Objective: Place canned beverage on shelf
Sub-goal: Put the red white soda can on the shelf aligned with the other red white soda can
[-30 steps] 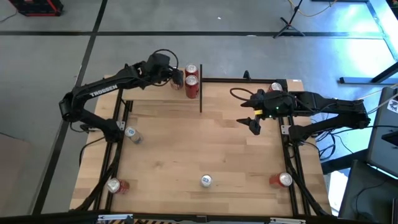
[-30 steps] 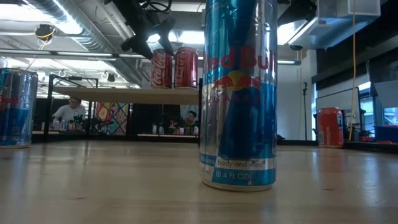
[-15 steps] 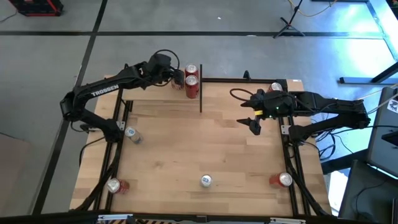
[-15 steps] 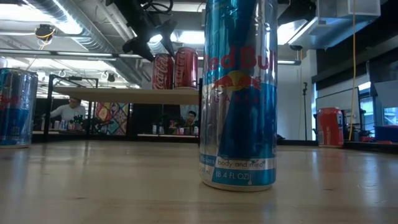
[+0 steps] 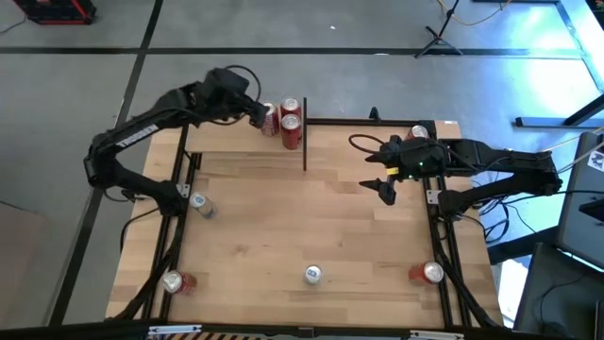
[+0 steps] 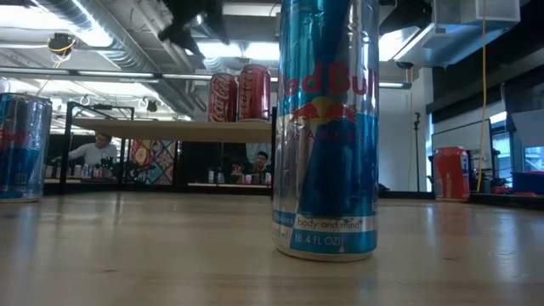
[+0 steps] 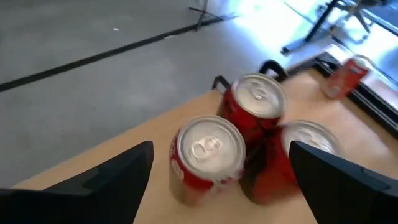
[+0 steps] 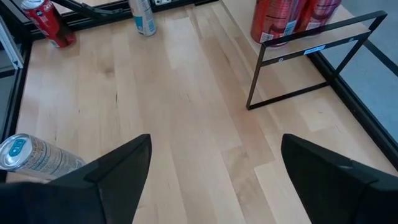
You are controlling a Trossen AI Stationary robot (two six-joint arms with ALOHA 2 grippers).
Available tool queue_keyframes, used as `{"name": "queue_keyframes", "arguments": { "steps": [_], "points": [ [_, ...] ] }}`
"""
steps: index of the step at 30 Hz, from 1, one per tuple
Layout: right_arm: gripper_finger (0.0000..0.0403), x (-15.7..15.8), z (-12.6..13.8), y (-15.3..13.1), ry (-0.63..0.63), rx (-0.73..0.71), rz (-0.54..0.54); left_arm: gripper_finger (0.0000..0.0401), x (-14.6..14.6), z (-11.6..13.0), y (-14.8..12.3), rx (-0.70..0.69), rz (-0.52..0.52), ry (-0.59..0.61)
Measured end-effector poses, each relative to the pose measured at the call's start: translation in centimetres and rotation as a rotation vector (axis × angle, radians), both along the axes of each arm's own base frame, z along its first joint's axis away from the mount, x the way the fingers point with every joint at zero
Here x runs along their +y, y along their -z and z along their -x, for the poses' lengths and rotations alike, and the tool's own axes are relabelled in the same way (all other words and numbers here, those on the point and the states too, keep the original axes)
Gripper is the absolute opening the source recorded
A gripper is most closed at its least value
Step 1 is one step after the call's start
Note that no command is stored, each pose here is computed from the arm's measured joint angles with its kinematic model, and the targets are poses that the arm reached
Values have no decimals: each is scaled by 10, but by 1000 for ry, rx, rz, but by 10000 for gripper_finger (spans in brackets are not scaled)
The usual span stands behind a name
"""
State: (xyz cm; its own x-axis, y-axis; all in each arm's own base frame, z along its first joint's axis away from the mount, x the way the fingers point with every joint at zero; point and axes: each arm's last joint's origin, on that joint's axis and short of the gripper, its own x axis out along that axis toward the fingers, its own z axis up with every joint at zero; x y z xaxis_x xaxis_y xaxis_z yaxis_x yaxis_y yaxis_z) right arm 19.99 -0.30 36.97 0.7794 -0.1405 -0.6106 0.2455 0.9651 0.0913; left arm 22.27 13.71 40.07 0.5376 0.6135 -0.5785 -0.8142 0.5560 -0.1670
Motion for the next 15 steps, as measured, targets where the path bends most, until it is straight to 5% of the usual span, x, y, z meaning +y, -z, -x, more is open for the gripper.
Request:
{"name": "queue_keyframes", "arguments": {
  "steps": [9, 15],
  "points": [
    [347, 0, 0, 0, -17, 1, -5, 364, -69, 0, -41, -117, 155, 462],
    [347, 1, 0, 0, -41, 4, 11, 364, -123, 1, -31, -37, 358, 510]
  ]
}}
